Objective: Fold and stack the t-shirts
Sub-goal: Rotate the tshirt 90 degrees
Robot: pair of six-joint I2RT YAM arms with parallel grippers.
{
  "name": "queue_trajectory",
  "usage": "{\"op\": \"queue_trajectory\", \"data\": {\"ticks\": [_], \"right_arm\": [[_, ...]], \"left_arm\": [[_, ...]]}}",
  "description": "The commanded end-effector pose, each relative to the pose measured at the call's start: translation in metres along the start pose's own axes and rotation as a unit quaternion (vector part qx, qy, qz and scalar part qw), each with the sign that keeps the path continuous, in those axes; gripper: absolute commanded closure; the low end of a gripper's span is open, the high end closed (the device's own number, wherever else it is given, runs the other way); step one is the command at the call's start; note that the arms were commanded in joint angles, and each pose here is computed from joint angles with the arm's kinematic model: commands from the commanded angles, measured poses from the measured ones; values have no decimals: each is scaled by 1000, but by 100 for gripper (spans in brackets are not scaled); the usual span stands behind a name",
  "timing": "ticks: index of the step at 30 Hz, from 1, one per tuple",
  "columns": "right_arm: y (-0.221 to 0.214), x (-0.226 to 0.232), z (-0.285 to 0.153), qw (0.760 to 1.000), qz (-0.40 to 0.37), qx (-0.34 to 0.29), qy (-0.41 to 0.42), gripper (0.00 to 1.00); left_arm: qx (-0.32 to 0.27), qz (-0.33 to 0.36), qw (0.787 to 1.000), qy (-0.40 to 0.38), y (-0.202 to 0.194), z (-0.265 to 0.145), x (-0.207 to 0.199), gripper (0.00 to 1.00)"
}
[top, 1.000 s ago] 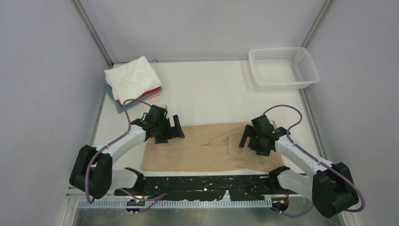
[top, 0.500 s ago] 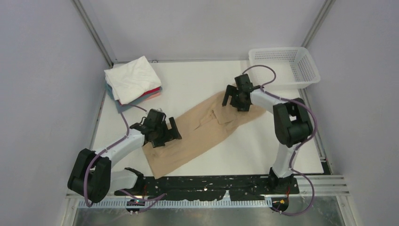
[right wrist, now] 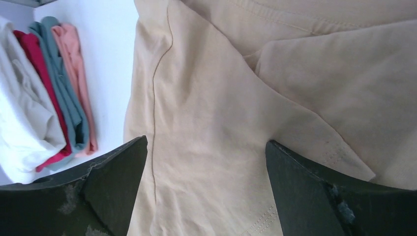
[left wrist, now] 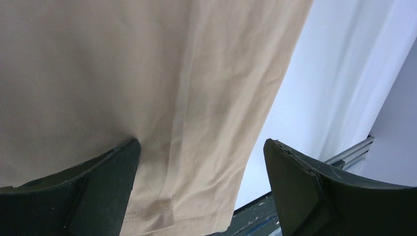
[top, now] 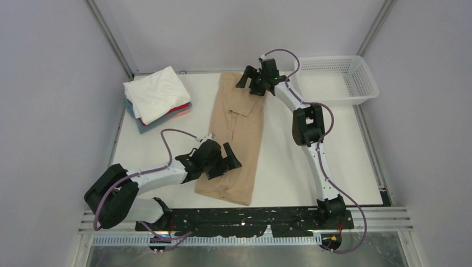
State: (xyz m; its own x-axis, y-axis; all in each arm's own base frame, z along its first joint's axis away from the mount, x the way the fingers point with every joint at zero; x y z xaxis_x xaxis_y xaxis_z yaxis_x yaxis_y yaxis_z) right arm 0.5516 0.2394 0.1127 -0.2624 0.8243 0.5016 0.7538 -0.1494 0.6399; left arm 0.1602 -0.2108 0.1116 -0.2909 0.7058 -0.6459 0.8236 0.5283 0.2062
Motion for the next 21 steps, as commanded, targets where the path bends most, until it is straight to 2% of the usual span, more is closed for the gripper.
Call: {"op": "queue_trajectory", "data": {"ticks": [1, 4, 8, 11, 14, 16, 18, 19, 21], "right_arm": [[12, 36, 10, 995, 6, -37, 97, 5], [31, 49, 1, 993, -44, -83, 73, 5], [70, 77, -44, 984, -109, -138, 39, 5], [100, 106, -111, 970, -167, -176, 10, 5], [99, 116, -166, 965, -195, -171, -32, 5], [68, 111, -196, 969, -200, -121, -85, 5], [24, 103, -219, 961, -213, -85, -154, 5], [-12, 96, -237, 958, -222, -59, -172, 5], [-65, 100, -258, 951, -244, -45, -185, 5]], "left_arm": [[31, -1, 999, 28, -20, 6, -3, 0], [22, 39, 999, 3, -26, -6, -21, 0], [-28, 102, 994, 11, -24, -38, -35, 0], [-72, 137, 986, 59, -11, -64, -20, 0], [-109, 177, 970, 126, 1, -88, 10, 0], [-103, 195, 963, 157, 5, -96, 28, 0], [-61, 205, 963, 163, 4, -95, 44, 0], [-38, 204, 966, 155, 3, -94, 46, 0], [5, 211, 968, 137, -3, -86, 55, 0]]}}
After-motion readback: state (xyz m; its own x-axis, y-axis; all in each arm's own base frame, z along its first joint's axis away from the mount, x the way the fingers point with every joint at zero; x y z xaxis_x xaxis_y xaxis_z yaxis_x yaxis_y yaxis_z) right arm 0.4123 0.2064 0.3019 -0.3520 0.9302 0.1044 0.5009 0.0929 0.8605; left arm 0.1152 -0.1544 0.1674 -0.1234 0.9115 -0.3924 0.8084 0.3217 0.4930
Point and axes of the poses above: each gripper's point midway between its finger pads, its own z axis out along the fingers, its own x axis along the line the jaws close on, y = z × x, the point moved 9 cm from there along -z, back along the fingers, and after that the axes turned 10 degrees about -z, right-handed, at the moved point
